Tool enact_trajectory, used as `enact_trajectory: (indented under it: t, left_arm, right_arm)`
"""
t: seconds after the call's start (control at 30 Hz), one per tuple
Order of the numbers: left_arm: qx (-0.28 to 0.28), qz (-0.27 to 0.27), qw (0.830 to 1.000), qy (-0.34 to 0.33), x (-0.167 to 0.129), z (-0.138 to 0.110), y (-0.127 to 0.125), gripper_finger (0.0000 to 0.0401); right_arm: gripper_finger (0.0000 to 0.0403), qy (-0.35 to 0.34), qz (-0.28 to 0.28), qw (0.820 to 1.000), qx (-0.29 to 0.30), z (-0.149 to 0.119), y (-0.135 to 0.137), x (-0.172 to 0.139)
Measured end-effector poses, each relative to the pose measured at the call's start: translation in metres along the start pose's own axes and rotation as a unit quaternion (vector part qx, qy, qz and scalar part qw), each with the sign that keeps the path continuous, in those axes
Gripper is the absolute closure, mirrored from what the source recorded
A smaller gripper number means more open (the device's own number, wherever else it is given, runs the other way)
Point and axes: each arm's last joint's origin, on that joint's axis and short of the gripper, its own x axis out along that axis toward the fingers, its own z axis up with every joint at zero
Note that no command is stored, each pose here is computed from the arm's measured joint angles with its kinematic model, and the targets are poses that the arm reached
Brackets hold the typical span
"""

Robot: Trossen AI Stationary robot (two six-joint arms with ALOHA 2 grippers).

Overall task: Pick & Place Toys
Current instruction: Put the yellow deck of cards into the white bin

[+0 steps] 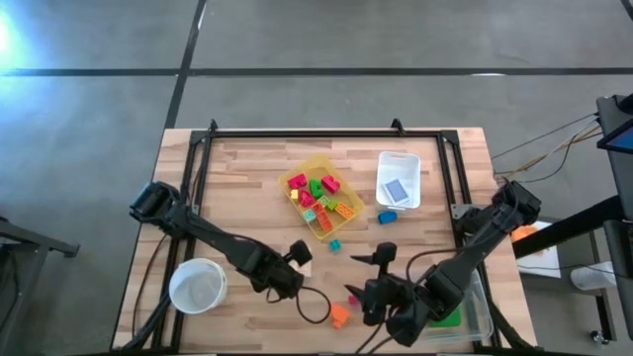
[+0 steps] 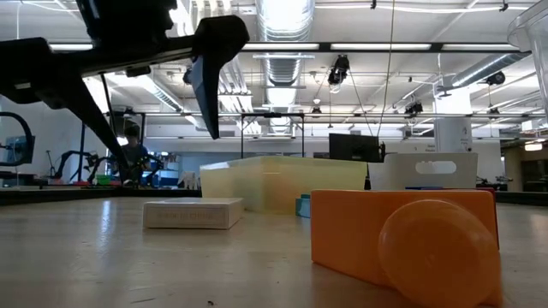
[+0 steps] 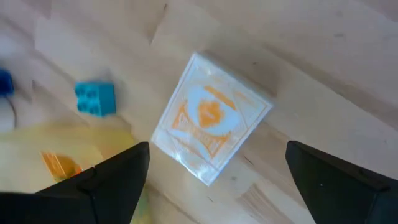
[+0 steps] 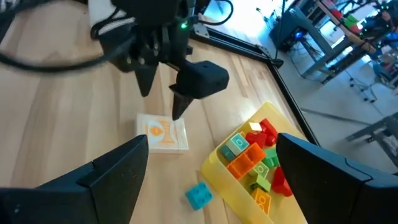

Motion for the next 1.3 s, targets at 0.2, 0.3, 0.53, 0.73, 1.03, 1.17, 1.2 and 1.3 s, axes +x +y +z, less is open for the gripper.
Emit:
enact_trajectory:
  t: [0.2,0.3,0.53,0.73,1.03,1.17,1.2,1.3]
  left_arm:
    - [0.047,-0.002,0.999,-0.019,0.003,0.002,0.003,0.0023]
    - [0.06,-0.014,0.997,-0.036,0.004,0.003,0.004,0.0023]
    - [0.061,-0.018,0.995,-0.082,0.008,0.001,0.016,0.0023]
    - [0.064,-0.05,0.992,-0.1,0.017,-0.007,0.025,0.0022]
    - [0.148,-0.076,0.984,-0.059,0.052,-0.001,0.019,0.0022]
    - [0.163,-0.063,0.983,-0.059,0.051,0.003,0.024,0.0022]
    - [0.17,-0.063,0.982,-0.061,0.051,0.003,0.024,0.0022]
    - [0.197,-0.06,0.976,-0.063,0.05,0.003,0.025,0.0022]
  right_arm:
    - [0.0056,0.002,0.007,1.0,-0.011,-0.003,0.003,-0.005]
    - [0.0056,0.01,0.026,1.0,-0.01,-0.003,0.004,-0.006]
    - [0.0056,0.012,0.029,0.999,0.001,-0.003,0.004,-0.006]
    - [0.0056,0.02,0.044,0.999,-0.004,-0.004,0.005,-0.006]
    - [0.0056,0.027,0.054,0.998,-0.014,-0.005,0.005,-0.006]
    - [0.0056,0.039,0.078,0.996,-0.016,-0.006,0.006,-0.006]
    - [0.0056,0.041,0.083,0.996,-0.016,-0.006,0.007,-0.006]
    - [0.0056,0.043,0.084,0.995,-0.017,-0.007,0.007,-0.007]
